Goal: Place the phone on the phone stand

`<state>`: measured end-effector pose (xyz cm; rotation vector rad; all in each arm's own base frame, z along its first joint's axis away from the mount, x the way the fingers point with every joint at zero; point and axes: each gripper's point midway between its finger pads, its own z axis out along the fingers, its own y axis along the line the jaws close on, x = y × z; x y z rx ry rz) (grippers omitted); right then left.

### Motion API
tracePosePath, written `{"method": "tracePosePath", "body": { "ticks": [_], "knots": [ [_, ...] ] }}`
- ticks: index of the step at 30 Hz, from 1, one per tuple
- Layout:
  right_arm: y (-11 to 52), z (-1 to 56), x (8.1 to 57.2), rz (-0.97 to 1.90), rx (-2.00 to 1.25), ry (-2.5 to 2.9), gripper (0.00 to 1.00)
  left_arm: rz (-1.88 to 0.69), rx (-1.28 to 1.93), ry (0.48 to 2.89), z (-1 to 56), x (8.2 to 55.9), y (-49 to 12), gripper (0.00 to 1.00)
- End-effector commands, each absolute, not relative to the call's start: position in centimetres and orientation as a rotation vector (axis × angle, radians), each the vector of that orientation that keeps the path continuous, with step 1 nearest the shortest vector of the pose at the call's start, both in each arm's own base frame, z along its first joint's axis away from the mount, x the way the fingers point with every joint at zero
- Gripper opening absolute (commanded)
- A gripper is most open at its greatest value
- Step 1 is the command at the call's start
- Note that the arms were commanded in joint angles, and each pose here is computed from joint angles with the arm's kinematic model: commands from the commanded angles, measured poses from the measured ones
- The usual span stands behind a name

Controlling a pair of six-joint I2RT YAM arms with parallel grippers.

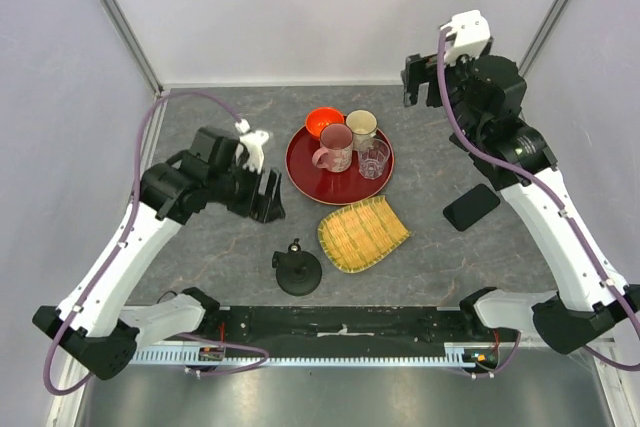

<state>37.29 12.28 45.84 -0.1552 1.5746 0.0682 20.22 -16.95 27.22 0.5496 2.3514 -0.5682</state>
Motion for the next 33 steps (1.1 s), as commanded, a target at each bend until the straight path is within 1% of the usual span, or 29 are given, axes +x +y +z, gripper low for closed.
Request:
{"method": "tracePosePath", "body": {
  "ticks": [1, 2, 3, 4, 6, 9, 12, 14, 16, 19, 24, 27, 30, 31, 33],
  "knots": [
    [18.5, 46.3, 32.7, 0.368, -0.589, 1.569, 0.98, -0.901, 0.652, 2.47, 25.8, 12.1, -17.7, 0.81],
    [20.1, 45.9, 31.7, 0.453, -0.678, 1.565, 0.98, -0.936, 0.651, 2.489, 25.3, 11.4, -17.8, 0.81],
    [20.4, 46.2, 31.4, 0.469, -0.708, 1.561, 0.98, -0.955, 0.613, 2.54, 24.1, 10.9, -17.8, 0.8],
    [20.7, 45.4, 31.4, 0.48, -0.734, 1.586, 0.98, -0.938, 0.596, 2.552, 23.6, 10.6, -17.6, 0.77],
    [21.2, 44.4, 31.3, 0.515, -0.744, 1.604, 0.98, -0.921, 0.545, 2.572, 22.9, 9.8, -16.9, 0.75],
    [22.2, 42.4, 31.3, 0.566, -0.778, 1.662, 0.98, -0.977, 0.52, 2.592, 22.2, 8.5, -16.9, 0.75],
    [23.1, 41.2, 32.2, 0.58, -0.812, 1.702, 0.98, -0.95, 0.502, 2.624, 21.4, 8.4, -16.8, 0.73],
    [23.6, 40.6, 32.7, 0.575, -0.824, 1.72, 0.98, -0.882, 0.488, 2.616, 21.3, 9.2, -16.7, 0.63],
    [23.8, 40.0, 33.0, 0.562, -0.84, 1.728, 0.98, -0.846, 0.471, 2.592, 21.7, 10.0, -16.9, 0.52],
    [24.1, 39.8, 32.7, 0.548, -0.869, 1.718, 0.98, -0.769, 0.466, 2.597, 21.5, 10.9, -16.9, 0.52],
    [24.5, 39.6, 32.1, 0.533, -0.901, 1.705, 0.98, -0.697, 0.512, 2.609, 21.1, 11.1, -17.2, 0.61],
    [24.3, 39.5, 32.0, 0.525, -0.907, 1.702, 0.98, -0.665, 0.532, 2.609, 20.9, 11.2, -17.5, 0.62],
    [24.4, 39.5, 32.0, 0.524, -0.907, 1.7, 0.98, -0.582, 0.536, 2.622, 20.5, 11.5, -17.4, 0.56],
    [24.4, 39.6, 31.9, 0.524, -0.907, 1.699, 0.98, -0.56, 0.559, 2.626, 20.3, 11.3, -17.5, 0.51],
    [24.3, 39.5, 32.0, 0.521, -0.909, 1.698, 0.98, -0.508, 0.556, 2.642, 20.1, 11.4, -17.6, 0.49]
  ]
}}
